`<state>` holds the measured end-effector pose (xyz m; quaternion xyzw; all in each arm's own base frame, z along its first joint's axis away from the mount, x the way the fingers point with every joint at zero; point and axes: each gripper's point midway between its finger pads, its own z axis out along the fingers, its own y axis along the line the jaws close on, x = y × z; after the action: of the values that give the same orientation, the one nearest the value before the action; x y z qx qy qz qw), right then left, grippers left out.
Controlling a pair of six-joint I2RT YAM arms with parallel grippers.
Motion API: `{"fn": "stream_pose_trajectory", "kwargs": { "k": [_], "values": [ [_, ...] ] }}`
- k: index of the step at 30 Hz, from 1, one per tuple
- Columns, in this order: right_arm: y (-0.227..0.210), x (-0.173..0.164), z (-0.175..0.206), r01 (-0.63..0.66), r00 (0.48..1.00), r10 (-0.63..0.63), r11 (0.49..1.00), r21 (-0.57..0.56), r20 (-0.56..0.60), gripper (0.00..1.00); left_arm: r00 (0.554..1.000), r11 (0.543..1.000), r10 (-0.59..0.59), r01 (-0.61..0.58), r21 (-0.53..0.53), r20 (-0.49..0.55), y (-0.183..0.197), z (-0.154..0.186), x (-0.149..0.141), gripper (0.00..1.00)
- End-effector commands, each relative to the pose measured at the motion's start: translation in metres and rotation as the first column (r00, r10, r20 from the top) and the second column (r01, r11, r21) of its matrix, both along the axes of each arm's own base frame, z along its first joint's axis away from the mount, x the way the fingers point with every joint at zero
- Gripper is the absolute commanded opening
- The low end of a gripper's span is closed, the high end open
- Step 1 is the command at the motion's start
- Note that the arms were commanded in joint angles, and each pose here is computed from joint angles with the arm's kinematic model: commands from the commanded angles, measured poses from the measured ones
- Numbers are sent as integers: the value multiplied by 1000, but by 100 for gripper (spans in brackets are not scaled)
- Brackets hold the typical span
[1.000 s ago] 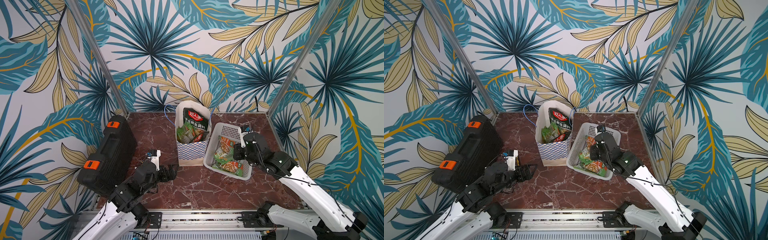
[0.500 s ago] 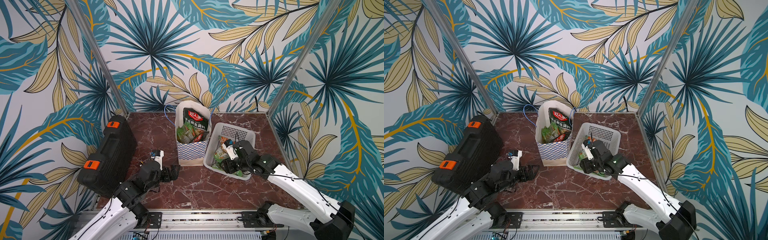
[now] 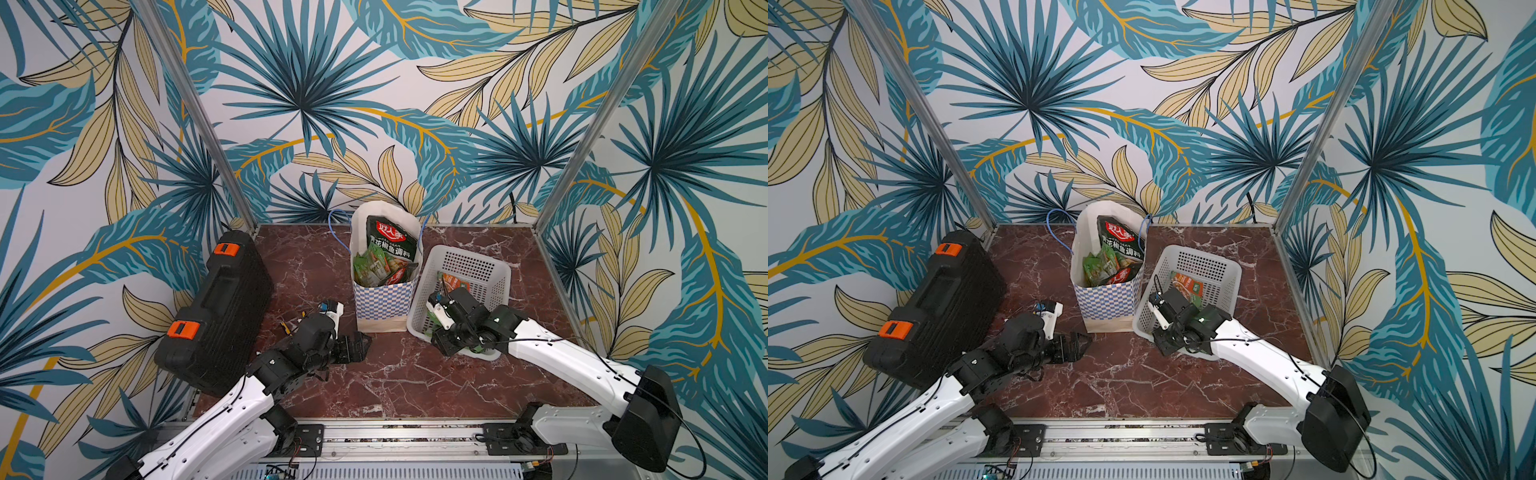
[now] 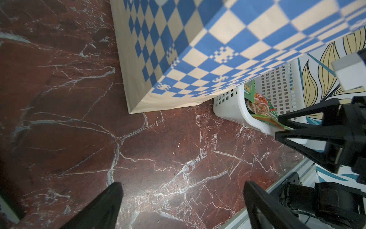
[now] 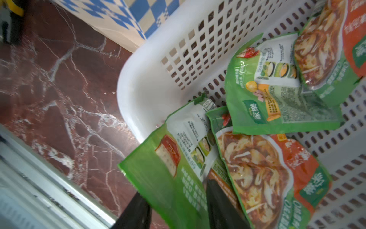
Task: Place the condiment packets inside the bag
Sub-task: Pick up the condiment packet from the storage box.
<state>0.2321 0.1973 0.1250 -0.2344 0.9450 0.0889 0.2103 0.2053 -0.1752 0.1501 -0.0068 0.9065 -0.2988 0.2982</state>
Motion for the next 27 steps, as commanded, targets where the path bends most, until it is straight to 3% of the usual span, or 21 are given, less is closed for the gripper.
{"fn": "stream_pose_trajectory", "kwargs": {
  "k": [1, 7, 15, 21, 27],
  "values": [
    [-11, 9, 5, 45, 998, -42, 997, -61, 48, 29, 999, 1000, -18, 18, -13, 37, -3, 5, 2, 100],
    [-24, 25, 25, 117, 985, -101, 987, -110, 142, 0, 998, 998, -39, 41, -36, 47, -8, 13, 1, 100],
    [-46, 33, 91, 221, 926, -196, 975, -41, 322, 0, 990, 991, -64, 78, -105, 126, -11, 42, -5, 100],
    [-45, 28, 164, 196, 858, -265, 961, 196, 441, 0, 985, 992, -41, 61, -113, 166, -5, 53, -6, 100],
    [-40, 22, 238, 117, 781, -349, 897, 427, 518, 0, 984, 992, -38, 58, -111, 172, -3, 54, -6, 100]
  ]
}}
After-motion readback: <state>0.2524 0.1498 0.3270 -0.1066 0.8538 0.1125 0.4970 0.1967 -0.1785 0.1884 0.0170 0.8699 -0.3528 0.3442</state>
